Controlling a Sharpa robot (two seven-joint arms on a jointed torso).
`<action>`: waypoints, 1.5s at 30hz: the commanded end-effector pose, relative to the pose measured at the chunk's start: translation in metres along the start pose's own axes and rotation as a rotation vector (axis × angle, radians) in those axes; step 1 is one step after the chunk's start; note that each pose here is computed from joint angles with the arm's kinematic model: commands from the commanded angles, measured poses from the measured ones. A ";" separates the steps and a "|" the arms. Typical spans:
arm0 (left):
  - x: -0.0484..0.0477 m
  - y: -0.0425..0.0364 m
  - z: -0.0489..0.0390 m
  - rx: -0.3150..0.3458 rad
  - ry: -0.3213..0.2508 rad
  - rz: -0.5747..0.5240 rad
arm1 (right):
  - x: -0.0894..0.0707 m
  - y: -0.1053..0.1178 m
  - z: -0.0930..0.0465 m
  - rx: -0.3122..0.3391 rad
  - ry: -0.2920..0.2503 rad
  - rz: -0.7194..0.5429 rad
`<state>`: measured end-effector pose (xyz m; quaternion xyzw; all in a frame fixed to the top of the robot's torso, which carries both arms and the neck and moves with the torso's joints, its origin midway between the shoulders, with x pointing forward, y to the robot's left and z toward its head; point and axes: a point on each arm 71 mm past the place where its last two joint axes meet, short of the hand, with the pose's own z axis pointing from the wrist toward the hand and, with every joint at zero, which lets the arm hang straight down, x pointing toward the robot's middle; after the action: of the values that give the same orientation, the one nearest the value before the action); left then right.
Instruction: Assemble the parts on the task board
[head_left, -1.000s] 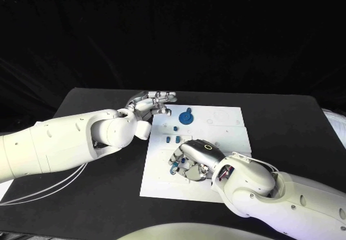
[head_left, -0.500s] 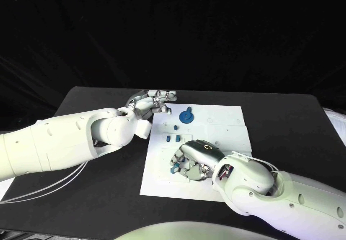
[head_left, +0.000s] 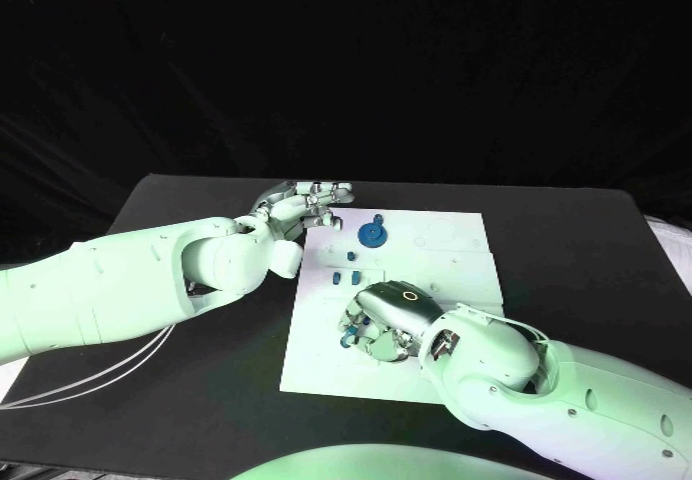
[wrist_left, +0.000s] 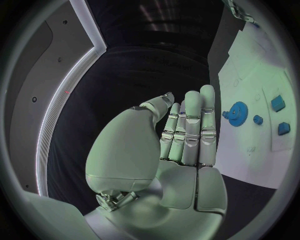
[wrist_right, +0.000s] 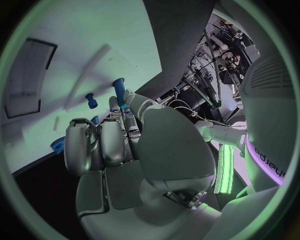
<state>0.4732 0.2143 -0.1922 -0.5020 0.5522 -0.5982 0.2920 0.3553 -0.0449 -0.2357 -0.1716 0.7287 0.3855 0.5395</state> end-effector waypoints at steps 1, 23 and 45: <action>0.0028 -0.0005 0.0004 0.007 0.023 -0.002 | 0.005 0.000 0.001 0.010 0.034 -0.049; 0.0016 -0.0006 0.0001 0.007 0.020 -0.001 | 0.001 -0.004 -0.007 -0.003 -0.088 0.042; -0.0016 0.0031 -0.0033 -0.004 0.018 -0.005 | -0.052 -0.100 -0.119 0.488 -0.091 0.238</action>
<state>0.4712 0.2190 -0.1961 -0.5054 0.5533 -0.5943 0.2921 0.3643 -0.2017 -0.2032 0.0404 0.7543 0.3068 0.5790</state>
